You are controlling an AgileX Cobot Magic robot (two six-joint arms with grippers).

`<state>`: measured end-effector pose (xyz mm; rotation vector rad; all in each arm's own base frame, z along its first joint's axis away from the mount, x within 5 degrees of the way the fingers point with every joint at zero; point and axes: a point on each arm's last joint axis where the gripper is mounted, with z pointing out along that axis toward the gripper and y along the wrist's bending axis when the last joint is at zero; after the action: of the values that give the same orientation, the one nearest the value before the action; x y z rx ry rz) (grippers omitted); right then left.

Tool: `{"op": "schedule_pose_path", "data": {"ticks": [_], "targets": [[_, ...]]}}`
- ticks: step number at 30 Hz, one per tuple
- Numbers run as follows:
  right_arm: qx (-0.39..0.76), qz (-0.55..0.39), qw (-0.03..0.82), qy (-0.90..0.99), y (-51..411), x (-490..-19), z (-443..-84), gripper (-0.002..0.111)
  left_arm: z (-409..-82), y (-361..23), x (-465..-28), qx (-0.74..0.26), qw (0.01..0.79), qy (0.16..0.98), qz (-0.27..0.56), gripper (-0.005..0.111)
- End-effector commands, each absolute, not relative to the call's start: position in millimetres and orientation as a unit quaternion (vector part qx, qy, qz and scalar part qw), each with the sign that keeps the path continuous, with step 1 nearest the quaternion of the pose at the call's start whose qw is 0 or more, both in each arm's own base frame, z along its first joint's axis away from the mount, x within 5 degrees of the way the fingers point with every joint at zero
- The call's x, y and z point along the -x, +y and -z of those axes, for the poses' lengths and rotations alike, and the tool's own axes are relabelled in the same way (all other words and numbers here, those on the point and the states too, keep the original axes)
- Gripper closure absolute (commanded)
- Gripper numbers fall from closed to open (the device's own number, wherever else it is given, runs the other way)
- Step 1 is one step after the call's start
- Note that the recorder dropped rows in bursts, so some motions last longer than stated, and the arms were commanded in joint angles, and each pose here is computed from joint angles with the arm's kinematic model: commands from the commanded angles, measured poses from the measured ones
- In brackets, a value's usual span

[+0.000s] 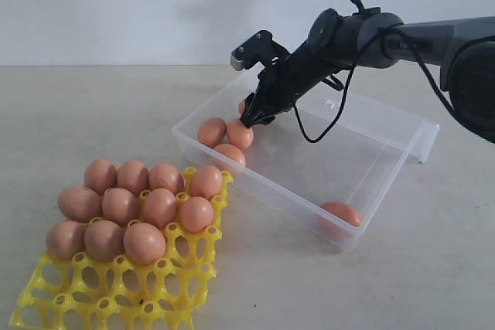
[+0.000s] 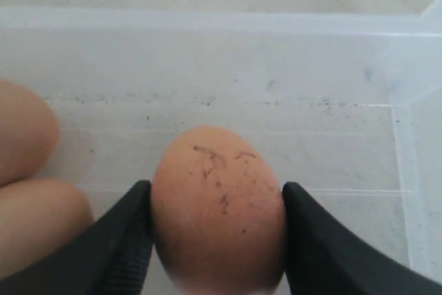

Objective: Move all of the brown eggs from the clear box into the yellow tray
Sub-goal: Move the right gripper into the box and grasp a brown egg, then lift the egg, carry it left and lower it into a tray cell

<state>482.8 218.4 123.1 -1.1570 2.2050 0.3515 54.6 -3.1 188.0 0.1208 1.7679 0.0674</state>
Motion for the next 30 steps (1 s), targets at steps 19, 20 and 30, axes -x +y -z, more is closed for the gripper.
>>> {"op": "schedule_pose_path", "data": {"ticks": [19,20,30], "targets": [[0.364,-0.176,0.29,0.868,216.3,-473.6,-155.0,0.109,-187.6,-3.5,-54.7,-0.058,0.634,0.771,-0.029,0.111],[0.352,-0.18,0.295,0.87,215.5,-471.4,-158.5,0.109,-187.6,-3.5,-54.7,-0.058,0.634,0.771,-0.029,0.111],[0.258,-0.11,0.387,0.878,180.0,-429.0,-164.8,0.109,-187.6,-3.5,-54.7,-0.058,0.634,0.771,-0.029,0.111]]}}
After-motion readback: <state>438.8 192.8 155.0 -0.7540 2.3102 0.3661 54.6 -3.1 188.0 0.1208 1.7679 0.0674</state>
